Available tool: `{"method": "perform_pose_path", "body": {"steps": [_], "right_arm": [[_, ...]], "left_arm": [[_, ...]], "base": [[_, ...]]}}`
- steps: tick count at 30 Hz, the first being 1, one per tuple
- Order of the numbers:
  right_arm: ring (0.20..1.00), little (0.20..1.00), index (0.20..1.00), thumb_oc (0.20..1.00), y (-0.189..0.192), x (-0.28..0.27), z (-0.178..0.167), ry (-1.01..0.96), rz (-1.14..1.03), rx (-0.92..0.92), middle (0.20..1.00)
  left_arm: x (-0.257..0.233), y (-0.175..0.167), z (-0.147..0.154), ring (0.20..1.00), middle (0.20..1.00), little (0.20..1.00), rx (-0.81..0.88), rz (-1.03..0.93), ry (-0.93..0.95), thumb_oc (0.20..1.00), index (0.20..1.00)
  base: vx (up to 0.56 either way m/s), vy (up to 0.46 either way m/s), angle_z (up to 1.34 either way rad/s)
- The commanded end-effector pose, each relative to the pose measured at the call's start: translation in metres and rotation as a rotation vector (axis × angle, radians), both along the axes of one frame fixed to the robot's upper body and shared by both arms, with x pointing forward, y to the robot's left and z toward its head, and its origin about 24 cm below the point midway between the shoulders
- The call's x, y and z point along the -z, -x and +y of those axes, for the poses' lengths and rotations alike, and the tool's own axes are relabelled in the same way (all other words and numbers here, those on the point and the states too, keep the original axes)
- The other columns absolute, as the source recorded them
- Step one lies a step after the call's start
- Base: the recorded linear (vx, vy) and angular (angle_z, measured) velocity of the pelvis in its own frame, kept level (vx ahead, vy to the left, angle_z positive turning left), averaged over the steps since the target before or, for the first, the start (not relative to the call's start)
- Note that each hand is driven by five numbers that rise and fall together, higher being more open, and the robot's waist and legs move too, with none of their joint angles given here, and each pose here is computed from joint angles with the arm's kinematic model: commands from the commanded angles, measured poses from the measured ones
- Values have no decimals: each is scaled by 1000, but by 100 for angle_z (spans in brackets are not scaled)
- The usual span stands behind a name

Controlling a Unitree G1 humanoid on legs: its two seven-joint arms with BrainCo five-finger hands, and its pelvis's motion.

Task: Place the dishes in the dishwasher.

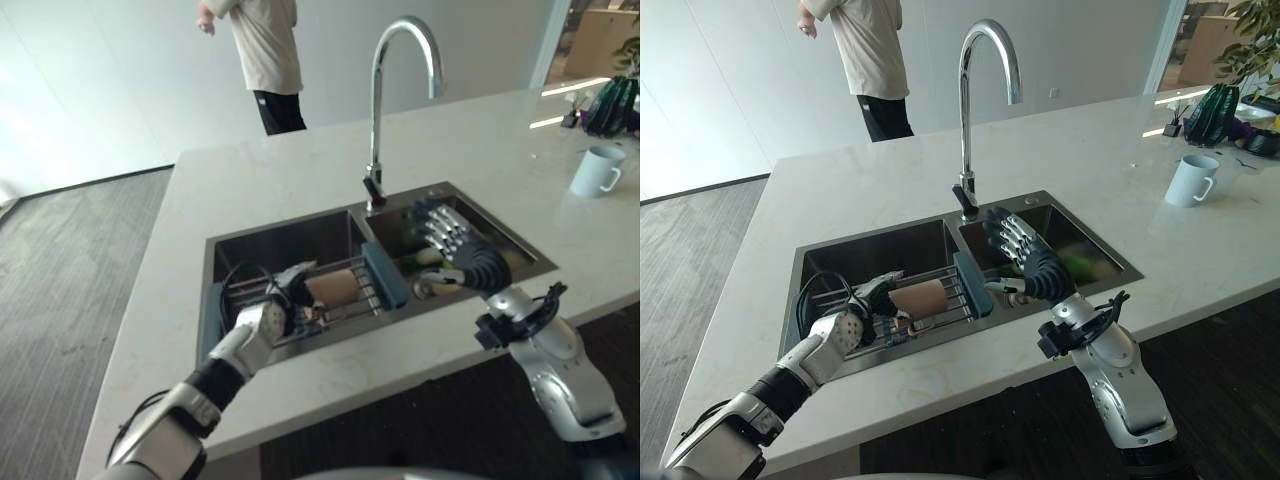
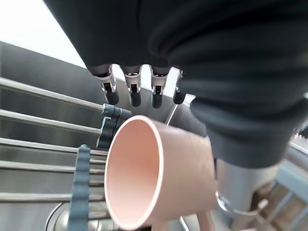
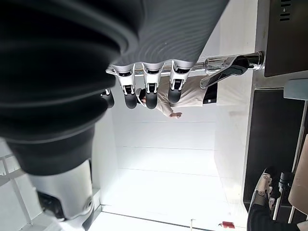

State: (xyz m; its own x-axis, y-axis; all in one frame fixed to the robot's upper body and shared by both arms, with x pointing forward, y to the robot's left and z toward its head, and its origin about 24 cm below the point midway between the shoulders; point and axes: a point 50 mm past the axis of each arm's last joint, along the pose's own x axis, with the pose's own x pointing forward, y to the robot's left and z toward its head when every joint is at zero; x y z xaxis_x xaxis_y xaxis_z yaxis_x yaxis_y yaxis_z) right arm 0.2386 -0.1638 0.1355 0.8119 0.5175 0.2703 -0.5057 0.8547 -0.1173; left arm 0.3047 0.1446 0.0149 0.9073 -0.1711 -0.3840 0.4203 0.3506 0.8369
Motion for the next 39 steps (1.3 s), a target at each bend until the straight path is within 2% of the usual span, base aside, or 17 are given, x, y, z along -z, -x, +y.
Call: {"method": "perform_pose_path", "body": {"steps": [1, 13, 39], "right_arm": [[1000, 1000, 1000, 1000, -5, -36, 4, -44, -161, -42, 1000], [1000, 1000, 1000, 1000, -5, -37, 7, -44, -155, -52, 1000], [1000, 1000, 1000, 1000, -3, -35, 7, -26, -135, -71, 1000]], "left_arm": [[-27, -25, 6, 1000, 1000, 1000, 23, -133, -113, 1000, 1000], [-36, -33, 19, 1000, 1000, 1000, -28, -262, -292, 1000, 1000], [-12, -31, 22, 1000, 1000, 1000, -90, -153, -225, 1000, 1000]], "base": [[0, 0, 0], [20, 5, -4], [4, 4, -3]]}}
